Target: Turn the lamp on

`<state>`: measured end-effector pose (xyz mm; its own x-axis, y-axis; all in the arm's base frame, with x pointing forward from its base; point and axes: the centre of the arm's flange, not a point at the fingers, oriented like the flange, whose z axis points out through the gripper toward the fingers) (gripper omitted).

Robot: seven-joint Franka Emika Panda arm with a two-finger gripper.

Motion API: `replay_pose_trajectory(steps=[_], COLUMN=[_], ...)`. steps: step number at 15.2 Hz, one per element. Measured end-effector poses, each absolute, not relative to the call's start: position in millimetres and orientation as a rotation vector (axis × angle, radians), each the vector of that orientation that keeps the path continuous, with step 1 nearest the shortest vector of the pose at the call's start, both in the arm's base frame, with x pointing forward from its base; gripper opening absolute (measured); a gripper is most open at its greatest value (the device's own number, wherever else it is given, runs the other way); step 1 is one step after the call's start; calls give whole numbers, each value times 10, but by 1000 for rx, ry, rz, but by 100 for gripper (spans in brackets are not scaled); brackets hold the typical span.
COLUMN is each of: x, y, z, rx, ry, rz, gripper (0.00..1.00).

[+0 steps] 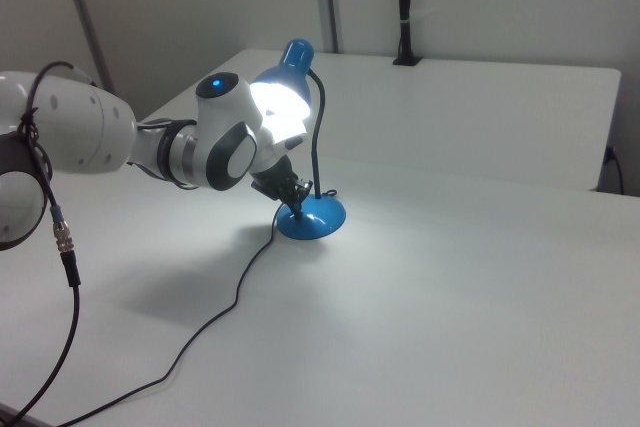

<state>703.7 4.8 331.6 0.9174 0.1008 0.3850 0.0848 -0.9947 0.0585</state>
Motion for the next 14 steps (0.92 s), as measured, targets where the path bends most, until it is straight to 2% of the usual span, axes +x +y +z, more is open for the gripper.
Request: replay_pose_trajectory(steps=[9, 11, 14], x=[7049, 6949, 6623], y=[48, 45, 39], z=[3327, 3441, 3842], rx=[3028, 3034, 3081], ry=[143, 137, 119], rz=[654, 634, 397], gripper=[1, 1, 1])
